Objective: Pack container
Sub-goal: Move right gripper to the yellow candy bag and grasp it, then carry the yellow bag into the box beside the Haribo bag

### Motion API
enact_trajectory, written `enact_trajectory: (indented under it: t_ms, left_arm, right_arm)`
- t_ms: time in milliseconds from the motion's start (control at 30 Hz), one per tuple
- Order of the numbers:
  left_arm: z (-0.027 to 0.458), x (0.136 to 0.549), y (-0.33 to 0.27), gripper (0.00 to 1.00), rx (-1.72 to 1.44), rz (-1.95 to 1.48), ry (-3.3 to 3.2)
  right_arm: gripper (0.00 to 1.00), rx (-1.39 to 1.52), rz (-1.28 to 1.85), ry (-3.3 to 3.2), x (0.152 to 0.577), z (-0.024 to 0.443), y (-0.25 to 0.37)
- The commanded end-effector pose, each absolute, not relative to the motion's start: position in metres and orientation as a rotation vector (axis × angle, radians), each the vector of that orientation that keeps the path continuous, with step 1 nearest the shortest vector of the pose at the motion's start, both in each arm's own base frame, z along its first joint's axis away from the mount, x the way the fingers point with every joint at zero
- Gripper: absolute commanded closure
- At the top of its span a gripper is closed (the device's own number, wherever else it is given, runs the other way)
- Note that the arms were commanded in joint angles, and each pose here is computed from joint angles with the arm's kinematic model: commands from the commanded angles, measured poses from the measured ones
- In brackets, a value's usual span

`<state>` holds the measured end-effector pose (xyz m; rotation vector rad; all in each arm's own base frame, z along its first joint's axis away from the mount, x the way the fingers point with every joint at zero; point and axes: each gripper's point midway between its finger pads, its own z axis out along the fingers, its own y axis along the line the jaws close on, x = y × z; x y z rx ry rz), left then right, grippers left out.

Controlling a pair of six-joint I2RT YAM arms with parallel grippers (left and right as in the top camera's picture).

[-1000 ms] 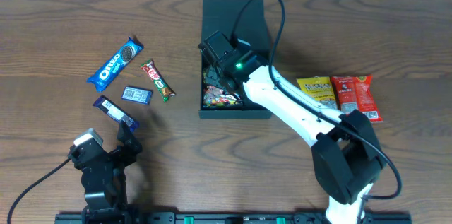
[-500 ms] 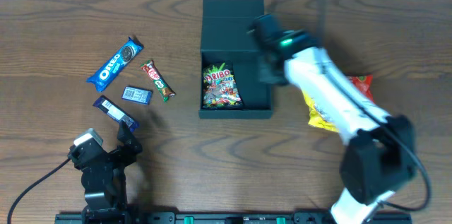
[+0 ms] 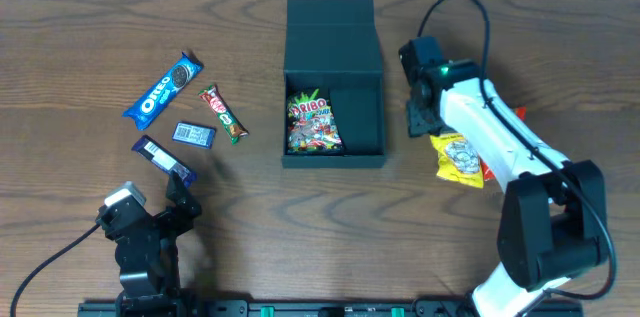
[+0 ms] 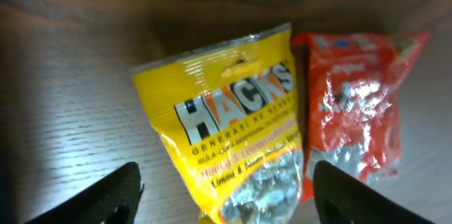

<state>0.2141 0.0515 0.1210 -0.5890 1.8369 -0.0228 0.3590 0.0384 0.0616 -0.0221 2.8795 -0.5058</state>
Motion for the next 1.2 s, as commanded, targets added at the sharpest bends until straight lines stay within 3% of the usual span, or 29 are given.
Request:
enact_trajectory:
  t_ms: [0, 200, 400, 467, 567, 600, 733, 867, 1167]
  left_arm:
    - [0.112, 0.213, 0.054, 0.05, -0.587, 0.009, 1.857]
    - [0.112, 0.213, 0.054, 0.05, -0.587, 0.009, 1.857]
    - [0.112, 0.213, 0.054, 0.05, -0.587, 0.009, 1.857]
    - [0.112, 0.213, 0.054, 0.05, -0.587, 0.009, 1.857]
    - [0.112, 0.213, 0.054, 0.05, -0.587, 0.009, 1.857]
    - [0.112, 0.213, 0.054, 0.05, -0.587, 0.009, 1.857]
    - [0.112, 0.213, 0.054, 0.05, -0.586, 0.009, 1.857]
    - [0.112, 0.213, 0.054, 0.05, -0.587, 0.009, 1.857]
    - [0.112, 0.213, 0.054, 0.05, -0.586, 0.009, 1.857]
  right_arm:
    - [0.17, -0.087, -0.545, 2.882, 0.355, 0.049, 0.03]
    - [0.19, -0.105, -0.492, 2.875, 0.356, 0.028, 0.029]
    - [0.36, -0.093, -0.471, 2.827, 0.363, 0.019, 0.028]
    - [0.49, -0.093, -0.473, 2.827, 0.363, 0.016, 0.026]
    - [0.94, -0.072, -0.478, 2.834, 0.362, 0.015, 0.02]
    - [0.98, -0.068, -0.479, 2.835, 0.362, 0.014, 0.019]
    - [0.99, -0.064, -0.483, 2.842, 0.364, 0.021, 0.019]
    - [0.99, 0.051, -0.488, 2.811, 0.379, 0.055, 0.027]
    - [0.99, 0.14, -0.24, 2.631, 0.423, 0.177, 0.104]
